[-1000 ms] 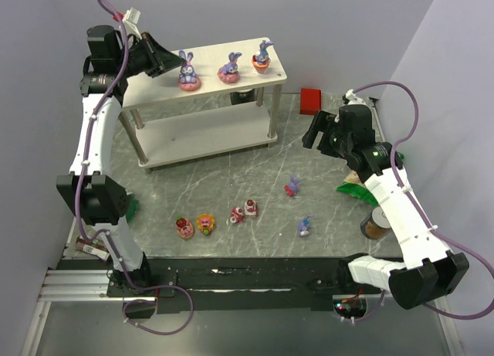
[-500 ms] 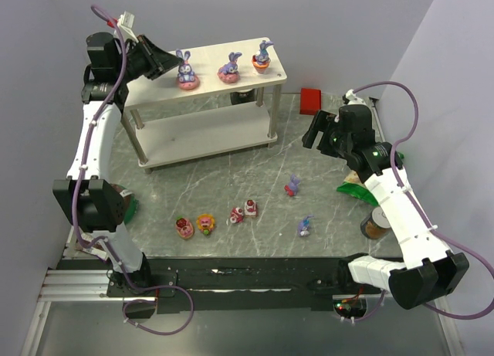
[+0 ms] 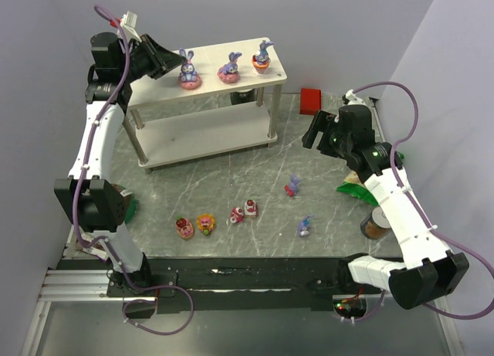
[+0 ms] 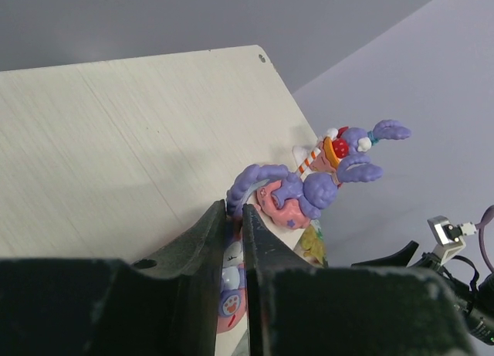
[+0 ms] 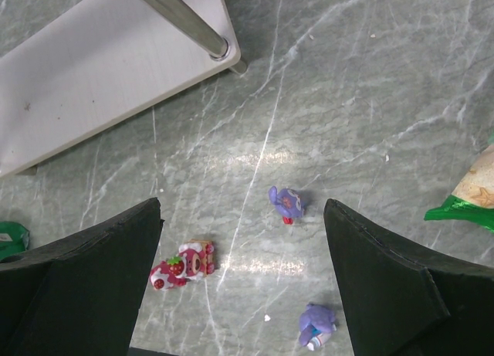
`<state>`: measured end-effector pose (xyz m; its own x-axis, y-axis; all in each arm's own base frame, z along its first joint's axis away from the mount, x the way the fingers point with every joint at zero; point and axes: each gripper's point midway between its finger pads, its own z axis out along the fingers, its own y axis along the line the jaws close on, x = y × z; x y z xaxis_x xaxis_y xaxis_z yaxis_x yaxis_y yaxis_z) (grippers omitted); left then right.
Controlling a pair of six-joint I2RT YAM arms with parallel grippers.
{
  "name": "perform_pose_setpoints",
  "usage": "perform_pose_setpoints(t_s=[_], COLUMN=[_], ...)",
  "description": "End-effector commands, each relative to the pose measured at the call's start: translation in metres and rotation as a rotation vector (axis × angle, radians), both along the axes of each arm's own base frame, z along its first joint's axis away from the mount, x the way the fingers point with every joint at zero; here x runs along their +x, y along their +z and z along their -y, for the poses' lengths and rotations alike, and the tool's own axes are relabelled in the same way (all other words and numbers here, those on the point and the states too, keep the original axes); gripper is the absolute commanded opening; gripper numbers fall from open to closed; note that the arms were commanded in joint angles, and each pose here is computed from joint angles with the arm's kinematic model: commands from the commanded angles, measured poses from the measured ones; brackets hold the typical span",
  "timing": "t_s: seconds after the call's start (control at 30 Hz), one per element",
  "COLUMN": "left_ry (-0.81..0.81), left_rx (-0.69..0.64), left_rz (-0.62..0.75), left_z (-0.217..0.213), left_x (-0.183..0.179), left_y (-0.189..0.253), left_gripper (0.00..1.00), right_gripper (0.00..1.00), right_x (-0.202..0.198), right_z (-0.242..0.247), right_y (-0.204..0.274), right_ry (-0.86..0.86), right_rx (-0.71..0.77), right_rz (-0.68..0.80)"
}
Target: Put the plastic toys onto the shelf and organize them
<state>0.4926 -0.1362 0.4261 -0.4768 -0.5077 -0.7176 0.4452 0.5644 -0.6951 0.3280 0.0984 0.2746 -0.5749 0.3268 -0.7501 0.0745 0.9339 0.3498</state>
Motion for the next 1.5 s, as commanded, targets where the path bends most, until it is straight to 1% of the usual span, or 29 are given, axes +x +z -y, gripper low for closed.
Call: perform_pose_setpoints(t_s=[0.0, 0.43, 0.47, 0.53, 0.57, 0.63, 0.67, 0.73, 0.8, 0.87, 0.97, 1.07, 1.13, 1.23, 1.27, 1.33, 1.37, 1.43, 1.47], left_ry=[0.031, 0.127, 0.129, 0.134, 0.14, 0.146, 0.15, 0.162, 0.173, 0.218, 0.282, 0.308, 0.304, 0.304, 0.307, 0.308, 0.303, 0.309, 0.31], left_rx=[0.002, -0.002, 0.001, 0.004, 0.01, 0.019, 0.028, 0.036, 0.05, 0.079, 0.119, 0.147, 0.158, 0.172, 0.175, 0.176, 0.178, 0.179, 0.181], left_rz=[0.099, 0.097, 0.096, 0.1, 0.109, 0.104, 0.109, 0.112, 0.127, 0.123, 0.125, 0.116, 0.108, 0.084, 0.071, 0.058, 0.045, 0.045, 0.038], left_z=[0.004, -0.001, -0.001, -0.001, -0.003, -0.004, -0.005, -0.007, -0.009, -0.017, -0.028, -0.034, -0.034, -0.035, -0.036, -0.036, -0.036, -0.037, -0.037], left_x=[-0.01, -0.01, -0.009, -0.012, -0.014, -0.014, -0.015, -0.018, -0.024, -0.023, -0.029, -0.037, -0.042, -0.049, -0.051, -0.054, -0.054, -0.055, -0.055], left_y=[0.034, 0.037, 0.035, 0.036, 0.038, 0.037, 0.037, 0.039, 0.043, 0.039, 0.038, 0.035, 0.031, 0.022, 0.018, 0.013, 0.006, 0.004, 0.001], left_gripper=[0.21, 0.22, 0.27, 0.36, 0.43, 0.49, 0.54, 0.59, 0.67, 0.74, 0.81, 0.83, 0.83, 0.78, 0.73, 0.65, 0.57, 0.51, 0.43], right_gripper=[0.92, 0.92, 0.92, 0.92, 0.92, 0.92, 0.92, 0.92, 0.92, 0.92, 0.92, 0.92, 0.92, 0.92, 0.92, 0.92, 0.92, 0.92, 0.92], right_x=[0.004, 0.002, 0.002, 0.002, 0.002, 0.001, 0.001, 0.001, 0.0, 0.0, -0.001, -0.001, -0.002, -0.002, -0.003, -0.003, -0.003, -0.003, -0.003], right_z=[0.0, 0.001, 0.002, 0.001, 0.001, 0.002, 0.001, 0.001, 0.0, 0.0, -0.001, -0.001, -0.001, -0.001, -0.001, -0.001, -0.002, -0.002, -0.002], right_y=[-0.001, -0.003, -0.003, -0.003, -0.004, -0.004, -0.003, -0.003, -0.003, -0.003, -0.005, -0.006, -0.006, -0.006, -0.008, -0.008, -0.007, -0.007, -0.007], right_ry=[-0.011, -0.009, -0.011, -0.008, -0.007, -0.007, -0.004, -0.002, 0.001, 0.002, 0.006, 0.005, 0.004, 0.006, 0.008, 0.007, 0.009, 0.011, 0.013], right_rx=[0.02, 0.01, 0.009, 0.009, 0.009, 0.007, 0.009, 0.011, 0.013, 0.016, 0.017, 0.016, 0.017, 0.02, 0.018, 0.019, 0.021, 0.021, 0.022], right_rz=[0.017, 0.013, 0.015, 0.013, 0.01, 0.011, 0.013, 0.013, 0.01, 0.011, 0.008, 0.006, 0.005, 0.004, 0.0, -0.002, -0.001, 0.0, 0.0])
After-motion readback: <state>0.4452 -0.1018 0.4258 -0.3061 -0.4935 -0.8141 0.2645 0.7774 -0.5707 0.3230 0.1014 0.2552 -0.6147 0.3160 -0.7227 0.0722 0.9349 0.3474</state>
